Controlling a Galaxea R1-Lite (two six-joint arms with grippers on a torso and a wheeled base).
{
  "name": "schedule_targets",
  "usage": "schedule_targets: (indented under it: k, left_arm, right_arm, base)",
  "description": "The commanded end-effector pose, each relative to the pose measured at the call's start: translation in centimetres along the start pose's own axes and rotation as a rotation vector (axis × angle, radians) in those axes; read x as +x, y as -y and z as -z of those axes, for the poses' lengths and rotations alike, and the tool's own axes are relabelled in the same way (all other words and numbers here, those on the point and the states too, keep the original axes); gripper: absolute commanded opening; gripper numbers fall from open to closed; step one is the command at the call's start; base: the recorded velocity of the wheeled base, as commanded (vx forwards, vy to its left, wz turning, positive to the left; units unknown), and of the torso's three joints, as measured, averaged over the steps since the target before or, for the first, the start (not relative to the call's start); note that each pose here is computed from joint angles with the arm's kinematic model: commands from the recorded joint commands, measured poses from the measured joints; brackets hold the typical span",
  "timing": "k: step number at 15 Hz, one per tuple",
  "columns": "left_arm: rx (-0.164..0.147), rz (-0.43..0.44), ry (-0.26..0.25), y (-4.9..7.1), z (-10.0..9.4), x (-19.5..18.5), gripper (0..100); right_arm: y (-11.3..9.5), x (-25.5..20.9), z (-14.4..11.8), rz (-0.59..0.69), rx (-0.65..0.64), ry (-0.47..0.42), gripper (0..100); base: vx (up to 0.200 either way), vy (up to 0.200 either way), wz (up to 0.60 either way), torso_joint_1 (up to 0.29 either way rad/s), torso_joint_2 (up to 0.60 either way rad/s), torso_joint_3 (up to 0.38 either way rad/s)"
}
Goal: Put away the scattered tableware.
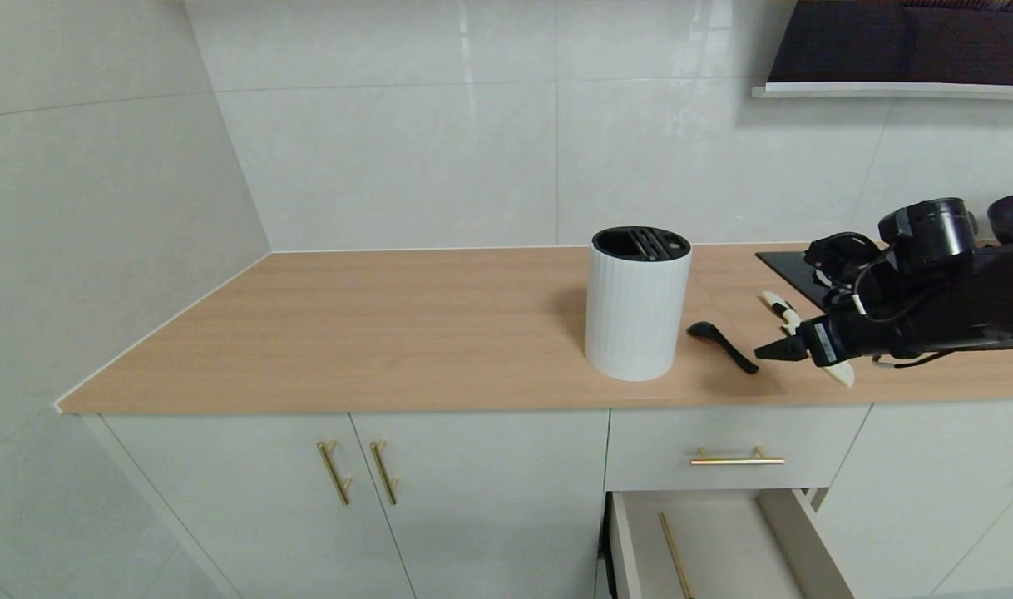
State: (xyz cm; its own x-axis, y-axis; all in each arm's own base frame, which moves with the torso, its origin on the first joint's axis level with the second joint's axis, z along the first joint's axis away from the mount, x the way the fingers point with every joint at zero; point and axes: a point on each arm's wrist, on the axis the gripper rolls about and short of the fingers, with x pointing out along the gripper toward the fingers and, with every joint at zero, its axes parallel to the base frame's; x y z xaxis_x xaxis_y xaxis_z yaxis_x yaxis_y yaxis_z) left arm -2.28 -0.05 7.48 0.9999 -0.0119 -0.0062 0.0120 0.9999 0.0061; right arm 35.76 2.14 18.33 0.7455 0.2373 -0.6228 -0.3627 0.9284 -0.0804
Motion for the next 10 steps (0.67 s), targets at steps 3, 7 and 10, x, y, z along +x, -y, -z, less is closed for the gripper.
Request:
schedule_targets:
  k: [3, 7, 10]
  left_arm:
    - [0.0, -0.001, 0.0, 0.0, 0.0, 0.0, 100]
    - [0.0, 0.0, 0.0, 0.0, 0.0, 0.0, 100]
    - [0.0, 0.0, 0.0, 0.0, 0.0, 0.0, 100]
  right_arm:
    - [2.6, 5.9, 0.3, 0.004, 0.013, -0.041, 100]
    - [4.1, 8.8, 0.3, 0.013, -0.003, -0.042, 100]
    - [3.9, 10.6, 1.5, -0.008, -0.011, -0.085, 100]
  base:
    - [0.0, 0.0, 0.0, 0.0, 0.0, 0.0]
    - [0.0, 0.0, 0.0, 0.0, 0.0, 0.0]
    - [0.0, 0.0, 0.0, 0.0, 0.0, 0.0]
